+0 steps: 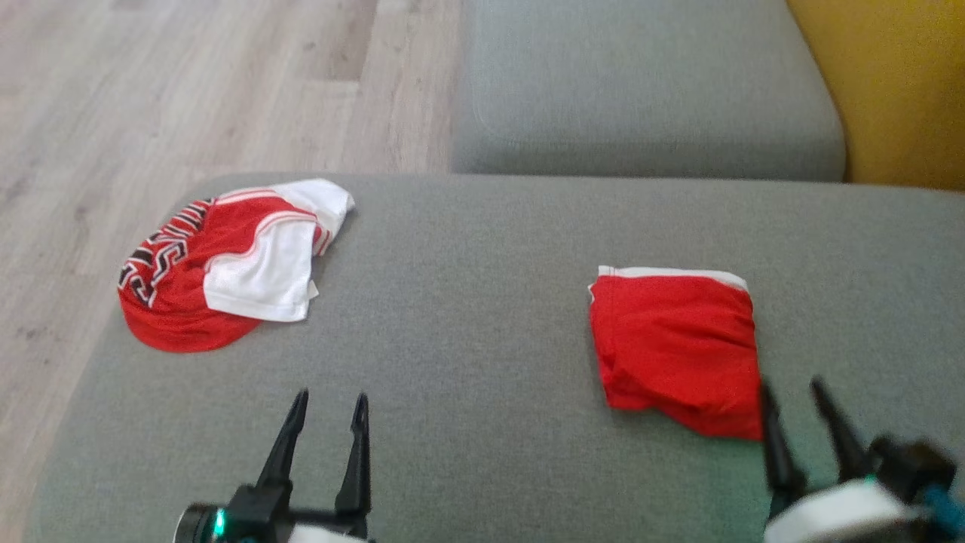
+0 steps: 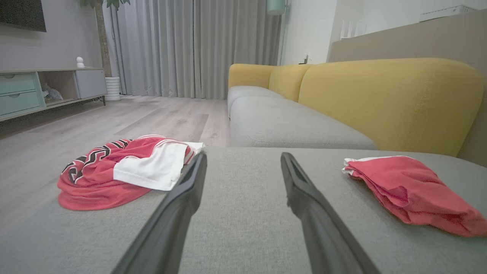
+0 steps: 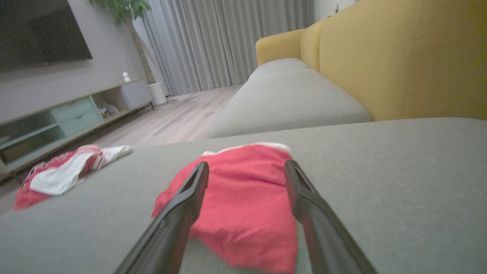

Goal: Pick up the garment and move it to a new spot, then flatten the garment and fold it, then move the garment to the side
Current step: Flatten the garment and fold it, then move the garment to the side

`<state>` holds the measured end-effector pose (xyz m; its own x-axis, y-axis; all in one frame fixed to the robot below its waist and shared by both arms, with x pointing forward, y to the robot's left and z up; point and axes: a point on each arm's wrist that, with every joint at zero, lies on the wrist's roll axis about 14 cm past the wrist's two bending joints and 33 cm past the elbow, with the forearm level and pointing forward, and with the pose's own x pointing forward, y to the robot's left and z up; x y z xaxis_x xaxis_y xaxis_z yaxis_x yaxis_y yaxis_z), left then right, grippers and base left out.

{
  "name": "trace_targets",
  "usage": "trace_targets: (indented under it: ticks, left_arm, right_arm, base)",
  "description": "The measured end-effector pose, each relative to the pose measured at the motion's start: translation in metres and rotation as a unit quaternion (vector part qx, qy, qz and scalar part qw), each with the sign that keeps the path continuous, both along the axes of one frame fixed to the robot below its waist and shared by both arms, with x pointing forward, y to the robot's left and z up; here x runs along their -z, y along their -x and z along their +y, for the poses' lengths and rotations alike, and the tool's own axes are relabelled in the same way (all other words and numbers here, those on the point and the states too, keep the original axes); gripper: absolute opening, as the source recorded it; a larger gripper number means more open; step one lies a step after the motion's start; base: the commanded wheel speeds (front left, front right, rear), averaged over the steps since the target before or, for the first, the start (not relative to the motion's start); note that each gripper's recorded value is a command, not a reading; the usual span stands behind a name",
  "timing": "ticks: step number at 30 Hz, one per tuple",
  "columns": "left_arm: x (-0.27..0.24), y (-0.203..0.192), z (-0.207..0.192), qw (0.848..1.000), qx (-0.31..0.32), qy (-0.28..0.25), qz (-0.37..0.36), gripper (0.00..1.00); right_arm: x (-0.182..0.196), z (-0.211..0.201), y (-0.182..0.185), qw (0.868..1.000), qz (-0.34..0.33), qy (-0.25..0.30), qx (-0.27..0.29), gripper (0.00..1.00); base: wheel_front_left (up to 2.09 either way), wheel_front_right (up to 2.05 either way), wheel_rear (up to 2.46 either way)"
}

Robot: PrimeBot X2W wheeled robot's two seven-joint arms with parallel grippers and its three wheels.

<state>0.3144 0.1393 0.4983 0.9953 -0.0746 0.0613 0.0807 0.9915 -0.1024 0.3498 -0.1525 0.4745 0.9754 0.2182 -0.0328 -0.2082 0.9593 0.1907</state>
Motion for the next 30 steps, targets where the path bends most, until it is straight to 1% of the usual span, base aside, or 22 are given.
trace_targets:
  ticks: [3,6,19,30]
  left_arm:
    - [0.017,0.011,0.009,1.0,-0.009,-0.008,0.023,1.0]
    - [0.029,0.02,0.014,0.999,-0.012,-0.012,0.041,1.0]
    - [0.036,0.028,0.028,0.998,-0.034,-0.012,0.048,1.0]
    - [0.037,0.026,0.028,0.998,-0.033,-0.014,0.049,1.0]
  right_arm:
    - [0.019,0.011,0.025,0.999,0.019,0.034,-0.014,1.0]
    - [0.024,0.015,0.035,0.999,0.023,0.043,-0.012,1.0]
    - [0.015,0.02,0.033,0.999,0.005,0.047,-0.01,1.0]
    - [0.015,0.022,0.034,0.999,0.005,0.046,-0.008,1.0]
  base:
    - [0.0,0.0,0.0]
    - [0.0,0.0,0.0]
    - [0.0,0.0,0.0]
    - [0.0,0.0,0.0]
